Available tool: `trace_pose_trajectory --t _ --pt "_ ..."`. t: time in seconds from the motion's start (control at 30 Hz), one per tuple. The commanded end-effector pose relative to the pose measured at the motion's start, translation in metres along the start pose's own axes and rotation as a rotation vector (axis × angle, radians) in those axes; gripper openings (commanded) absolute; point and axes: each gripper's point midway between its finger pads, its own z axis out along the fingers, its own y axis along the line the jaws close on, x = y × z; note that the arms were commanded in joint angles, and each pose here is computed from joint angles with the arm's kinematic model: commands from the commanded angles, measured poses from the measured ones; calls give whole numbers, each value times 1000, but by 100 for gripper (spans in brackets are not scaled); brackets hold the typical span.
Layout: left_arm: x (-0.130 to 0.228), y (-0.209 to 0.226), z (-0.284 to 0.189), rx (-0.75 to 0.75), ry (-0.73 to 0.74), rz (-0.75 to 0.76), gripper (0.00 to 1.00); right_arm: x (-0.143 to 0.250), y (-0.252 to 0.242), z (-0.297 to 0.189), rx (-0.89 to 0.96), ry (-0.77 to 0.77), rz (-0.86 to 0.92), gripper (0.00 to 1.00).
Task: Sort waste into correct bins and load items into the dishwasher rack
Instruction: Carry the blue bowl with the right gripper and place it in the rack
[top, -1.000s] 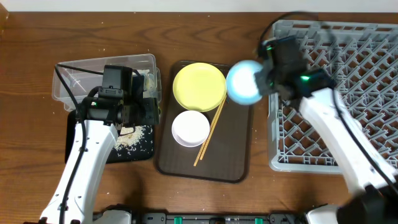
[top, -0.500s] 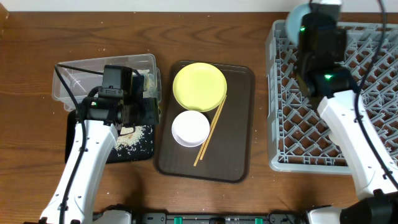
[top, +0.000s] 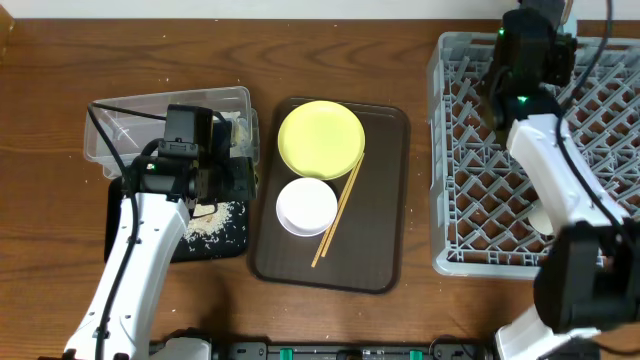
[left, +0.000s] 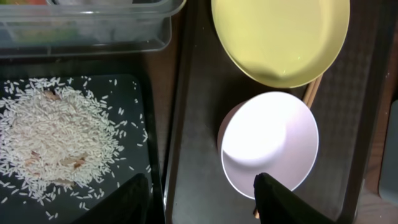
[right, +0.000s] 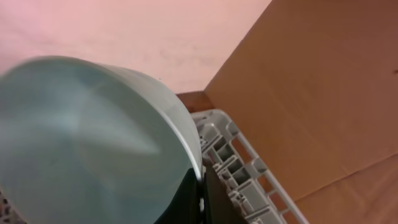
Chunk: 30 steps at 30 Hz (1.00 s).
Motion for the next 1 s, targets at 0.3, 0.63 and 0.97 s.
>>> trace_pose_trajectory --t 0.3,0.63,0.97 --pt "-2 0 -4 -4 -7 -1 57 55 39 32 46 92 -115 1" --pt "-2 0 -4 -5 -7 -1 57 72 61 18 -1 136 -168 1" --pt "-2 0 -4 -5 -7 -1 57 96 76 -17 -59 224 -230 1"
